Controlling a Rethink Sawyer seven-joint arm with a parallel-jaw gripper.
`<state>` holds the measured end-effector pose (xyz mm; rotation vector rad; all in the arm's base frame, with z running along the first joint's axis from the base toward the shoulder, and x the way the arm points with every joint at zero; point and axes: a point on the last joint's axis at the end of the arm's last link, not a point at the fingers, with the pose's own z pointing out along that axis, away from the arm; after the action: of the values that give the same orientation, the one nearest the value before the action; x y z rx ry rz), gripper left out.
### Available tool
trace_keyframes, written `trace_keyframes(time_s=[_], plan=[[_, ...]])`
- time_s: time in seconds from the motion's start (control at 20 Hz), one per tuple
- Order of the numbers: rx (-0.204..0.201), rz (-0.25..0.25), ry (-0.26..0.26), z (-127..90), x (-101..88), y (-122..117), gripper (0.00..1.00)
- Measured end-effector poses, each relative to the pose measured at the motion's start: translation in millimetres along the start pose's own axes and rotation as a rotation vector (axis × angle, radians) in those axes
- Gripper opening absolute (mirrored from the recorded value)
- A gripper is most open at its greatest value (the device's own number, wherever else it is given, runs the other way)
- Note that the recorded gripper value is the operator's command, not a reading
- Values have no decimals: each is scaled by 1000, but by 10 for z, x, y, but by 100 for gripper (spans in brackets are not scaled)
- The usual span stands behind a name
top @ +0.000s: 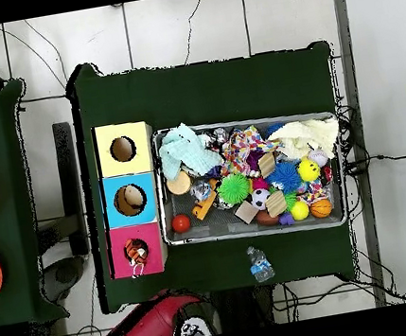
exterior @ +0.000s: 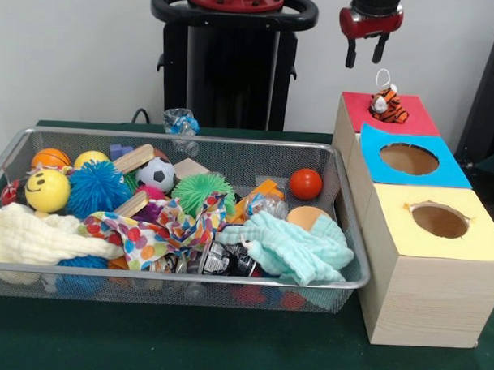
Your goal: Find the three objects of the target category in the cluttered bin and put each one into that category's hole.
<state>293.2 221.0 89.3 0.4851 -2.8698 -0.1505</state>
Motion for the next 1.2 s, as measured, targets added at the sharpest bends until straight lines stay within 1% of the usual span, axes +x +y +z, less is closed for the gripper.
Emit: trace_keyframes(time_s=[0.2, 0.65, 0.85, 1.2], plan=[[0, -9, 4, -13, -48, 17, 100], [-20, -21, 1, -40, -115, 43, 100], [-29, -23, 2, -20, -174, 22, 100], [-50, -31, 15, 66, -337, -56, 100]])
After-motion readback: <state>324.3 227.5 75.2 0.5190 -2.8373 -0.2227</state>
